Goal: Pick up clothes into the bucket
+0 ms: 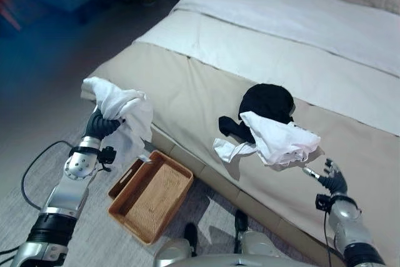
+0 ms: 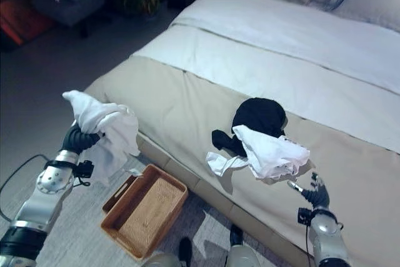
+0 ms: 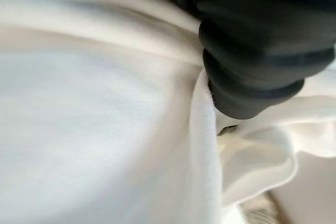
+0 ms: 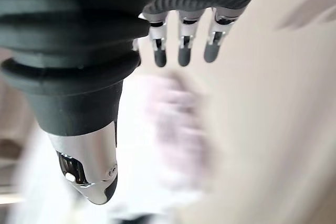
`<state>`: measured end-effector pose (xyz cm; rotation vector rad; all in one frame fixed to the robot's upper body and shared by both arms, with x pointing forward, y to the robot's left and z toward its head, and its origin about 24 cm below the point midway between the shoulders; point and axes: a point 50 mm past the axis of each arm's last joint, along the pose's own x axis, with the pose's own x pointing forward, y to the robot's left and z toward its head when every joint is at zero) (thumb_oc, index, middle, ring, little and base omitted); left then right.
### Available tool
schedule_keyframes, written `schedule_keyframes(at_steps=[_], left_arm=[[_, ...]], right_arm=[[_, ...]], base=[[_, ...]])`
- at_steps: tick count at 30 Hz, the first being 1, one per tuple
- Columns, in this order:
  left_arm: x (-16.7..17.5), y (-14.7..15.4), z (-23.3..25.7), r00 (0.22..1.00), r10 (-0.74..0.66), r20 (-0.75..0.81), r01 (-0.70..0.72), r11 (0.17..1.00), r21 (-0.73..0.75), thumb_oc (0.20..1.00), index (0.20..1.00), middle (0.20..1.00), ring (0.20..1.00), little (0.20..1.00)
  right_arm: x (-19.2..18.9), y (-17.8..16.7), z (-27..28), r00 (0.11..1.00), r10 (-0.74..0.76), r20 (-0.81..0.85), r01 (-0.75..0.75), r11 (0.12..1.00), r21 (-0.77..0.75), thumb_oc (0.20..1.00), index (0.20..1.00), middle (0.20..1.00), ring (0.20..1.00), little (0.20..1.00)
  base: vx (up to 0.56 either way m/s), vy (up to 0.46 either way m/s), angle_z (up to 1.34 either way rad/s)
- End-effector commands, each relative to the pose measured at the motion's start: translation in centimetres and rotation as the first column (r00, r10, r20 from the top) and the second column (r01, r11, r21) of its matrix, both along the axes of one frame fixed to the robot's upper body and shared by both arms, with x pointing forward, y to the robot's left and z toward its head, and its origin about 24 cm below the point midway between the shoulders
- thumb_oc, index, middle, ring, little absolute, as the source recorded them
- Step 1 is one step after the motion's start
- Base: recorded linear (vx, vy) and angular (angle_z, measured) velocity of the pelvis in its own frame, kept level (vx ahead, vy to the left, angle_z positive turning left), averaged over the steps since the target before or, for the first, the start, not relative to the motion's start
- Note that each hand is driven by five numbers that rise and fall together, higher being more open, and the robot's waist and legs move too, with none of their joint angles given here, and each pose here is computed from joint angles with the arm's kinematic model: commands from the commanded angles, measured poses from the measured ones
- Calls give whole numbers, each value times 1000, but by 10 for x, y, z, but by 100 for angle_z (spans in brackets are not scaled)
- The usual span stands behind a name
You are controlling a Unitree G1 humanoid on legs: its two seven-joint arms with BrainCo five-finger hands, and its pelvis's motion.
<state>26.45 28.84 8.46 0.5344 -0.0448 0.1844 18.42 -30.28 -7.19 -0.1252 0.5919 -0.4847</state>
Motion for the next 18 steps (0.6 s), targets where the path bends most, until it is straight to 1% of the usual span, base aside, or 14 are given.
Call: schedule_keyframes(at_steps=[1,2,3,4,7,9,11,12,13,16,17,18], left_arm=[[-1,26,26,981,125,145,-129,992,13,200,200,200,200,200],[-1,29,26,979,144,148,-148,989,22,200,200,200,200,200],[-2,38,22,968,201,150,-206,978,23,200,200,200,200,200],[1,42,23,960,230,158,-239,970,44,200,200,200,200,200],[11,52,29,947,272,170,-298,942,153,200,200,200,200,200],[18,56,37,942,278,185,-314,928,203,200,200,200,200,200],[28,58,49,936,278,216,-330,908,258,200,200,200,200,200],[28,58,49,936,277,216,-329,909,258,200,200,200,200,200],[35,60,51,929,300,216,-353,894,276,200,200,200,200,200],[46,62,64,915,321,245,-386,875,293,200,200,200,200,200],[46,62,64,914,320,247,-386,875,293,200,200,200,200,200],[50,59,78,906,307,291,-390,873,293,200,200,200,200,200]], right_arm=[[-2,3,0,997,72,-18,-73,995,-63,1000,1000,1000,1000,1000],[-4,6,-4,996,81,-33,-83,995,-58,1000,1000,1000,1000,1000],[-13,14,-14,986,135,-95,-141,988,-58,1000,1000,1000,1000,1000],[-15,16,-17,984,141,-109,-148,987,-60,1000,1000,1000,1000,1000],[-15,20,-19,977,175,-120,-185,980,-75,1000,1000,1000,1000,1000],[-10,20,-17,974,193,-117,-204,975,-91,1000,1000,1000,1000,1000],[0,20,-11,977,197,-81,-205,972,-113,1000,1000,1000,1000,1000],[0,20,-11,977,196,-80,-204,972,-112,1000,1000,1000,1000,1000],[10,18,-3,982,188,-26,-190,974,-126,1000,1000,1000,1000,1000],[25,19,10,982,183,53,-173,973,-152,1000,1000,1000,1000,1000],[26,19,11,982,182,55,-172,973,-152,1000,1000,1000,1000,1000],[34,23,20,975,198,106,-179,970,-165,1000,1000,1000,1000,1000]], base=[[-88,23,3],[-152,32,-4],[-160,6,-9],[-159,3,-15],[-137,11,-5],[-134,12,-10],[-115,-1,-21],[-123,-2,-8],[-51,-15,-3],[-68,-10,-1],[-91,-9,1],[-73,-5,-2]])
